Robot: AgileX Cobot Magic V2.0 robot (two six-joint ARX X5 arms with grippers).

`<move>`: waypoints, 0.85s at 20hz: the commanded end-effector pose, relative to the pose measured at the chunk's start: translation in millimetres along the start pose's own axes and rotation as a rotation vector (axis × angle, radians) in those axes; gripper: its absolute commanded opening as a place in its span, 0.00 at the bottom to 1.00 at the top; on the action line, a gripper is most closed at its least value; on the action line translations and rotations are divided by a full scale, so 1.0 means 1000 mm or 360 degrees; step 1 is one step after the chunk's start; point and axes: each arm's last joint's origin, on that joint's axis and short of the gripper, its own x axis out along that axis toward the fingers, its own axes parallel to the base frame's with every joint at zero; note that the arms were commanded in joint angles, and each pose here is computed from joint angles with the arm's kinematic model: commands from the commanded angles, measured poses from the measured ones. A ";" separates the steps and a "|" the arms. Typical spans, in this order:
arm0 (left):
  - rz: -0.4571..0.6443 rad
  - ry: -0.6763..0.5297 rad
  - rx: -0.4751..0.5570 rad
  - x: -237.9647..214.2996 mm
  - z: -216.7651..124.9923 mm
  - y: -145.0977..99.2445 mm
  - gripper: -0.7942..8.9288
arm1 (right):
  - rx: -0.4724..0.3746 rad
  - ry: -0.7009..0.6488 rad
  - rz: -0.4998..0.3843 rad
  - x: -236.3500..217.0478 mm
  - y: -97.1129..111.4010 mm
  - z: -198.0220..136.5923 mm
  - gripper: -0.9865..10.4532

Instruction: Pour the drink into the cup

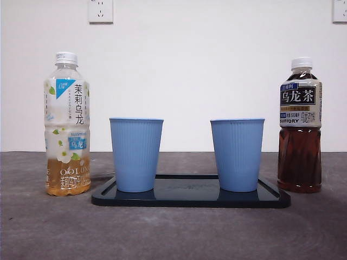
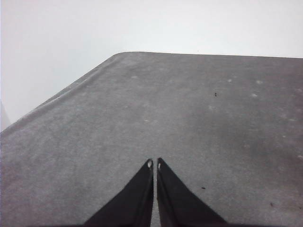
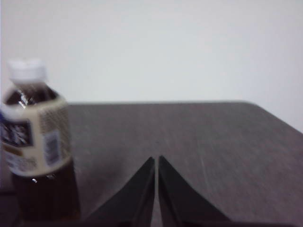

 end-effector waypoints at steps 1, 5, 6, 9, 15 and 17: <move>0.0006 0.0020 0.0018 0.002 -0.006 0.000 0.09 | -0.0018 0.0028 -0.0019 0.000 -0.001 -0.003 0.09; 0.0006 0.0020 0.0018 0.002 -0.006 0.000 0.09 | -0.0026 0.0115 -0.0025 0.000 -0.001 -0.008 0.09; 0.0006 0.0020 0.0018 0.002 -0.006 0.000 0.09 | -0.0028 0.0152 -0.0026 0.000 -0.001 -0.010 0.09; 0.0006 0.0020 0.0018 0.002 -0.006 0.000 0.09 | -0.0034 0.0289 -0.0028 -0.001 -0.002 -0.019 0.09; 0.0006 0.0021 0.0018 0.002 -0.006 0.000 0.09 | -0.0030 0.0326 -0.0020 -0.002 -0.001 -0.021 0.09; 0.0006 0.0020 0.0018 0.002 -0.006 0.000 0.09 | -0.0029 0.0323 -0.0020 -0.002 -0.001 -0.021 0.09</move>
